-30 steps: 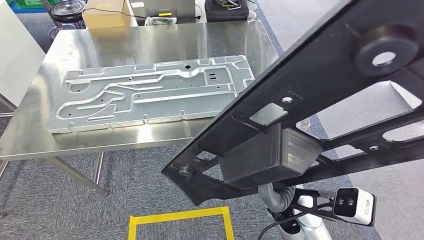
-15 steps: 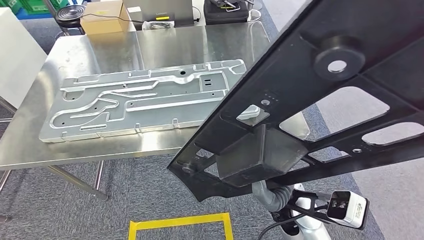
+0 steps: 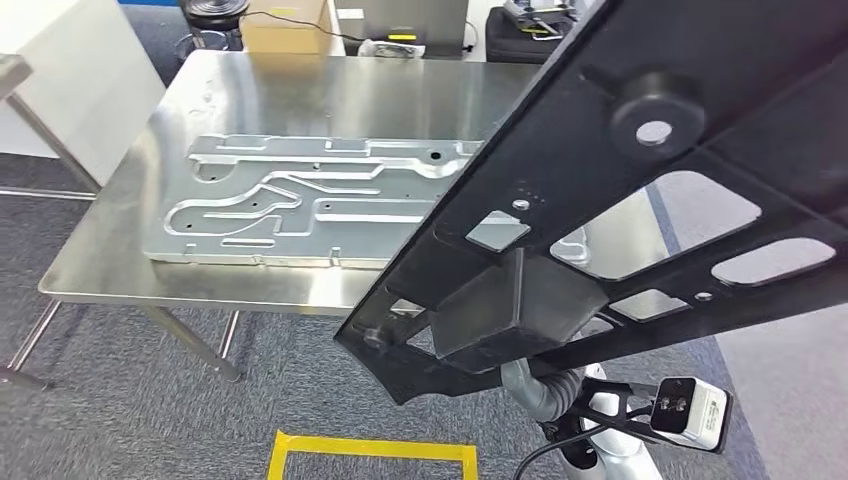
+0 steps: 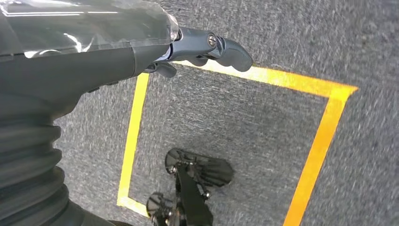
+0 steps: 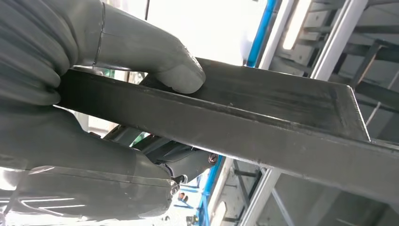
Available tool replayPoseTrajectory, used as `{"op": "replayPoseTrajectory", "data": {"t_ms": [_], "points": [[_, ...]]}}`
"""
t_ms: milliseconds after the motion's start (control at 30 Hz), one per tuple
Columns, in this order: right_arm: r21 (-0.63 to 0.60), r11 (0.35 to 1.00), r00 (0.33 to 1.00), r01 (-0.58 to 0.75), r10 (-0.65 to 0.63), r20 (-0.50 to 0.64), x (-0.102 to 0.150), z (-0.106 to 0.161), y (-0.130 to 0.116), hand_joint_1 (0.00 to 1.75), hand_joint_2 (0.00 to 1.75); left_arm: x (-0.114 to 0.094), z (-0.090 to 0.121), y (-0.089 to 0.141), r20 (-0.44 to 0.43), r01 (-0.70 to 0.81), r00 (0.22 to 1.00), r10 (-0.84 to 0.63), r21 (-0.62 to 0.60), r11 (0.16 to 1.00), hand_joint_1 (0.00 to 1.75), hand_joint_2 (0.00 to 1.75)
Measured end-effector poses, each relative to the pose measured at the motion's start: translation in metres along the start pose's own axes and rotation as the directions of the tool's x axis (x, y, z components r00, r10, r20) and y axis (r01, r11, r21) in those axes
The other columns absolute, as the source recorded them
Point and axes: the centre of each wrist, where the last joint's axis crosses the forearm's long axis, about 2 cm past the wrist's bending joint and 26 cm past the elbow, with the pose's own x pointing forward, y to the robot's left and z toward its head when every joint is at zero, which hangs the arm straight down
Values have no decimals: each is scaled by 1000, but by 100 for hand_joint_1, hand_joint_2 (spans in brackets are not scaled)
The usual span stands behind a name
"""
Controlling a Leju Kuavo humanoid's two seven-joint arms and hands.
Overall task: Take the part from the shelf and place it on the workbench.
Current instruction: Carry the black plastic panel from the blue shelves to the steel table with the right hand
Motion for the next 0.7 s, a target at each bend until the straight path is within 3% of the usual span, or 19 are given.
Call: {"op": "replayPoseTrajectory", "data": {"t_ms": [400,700], "points": [[-10,1000,1000,15,-15,23,-4,2,-5,175,175,-2,1,-2,-3,-10,1000,10,5,1000,0,175],[-19,997,996,-70,71,56,3,1,-12,175,175,-3,1,-1,-2,-20,1000,20,6,1000,0,175]]}}
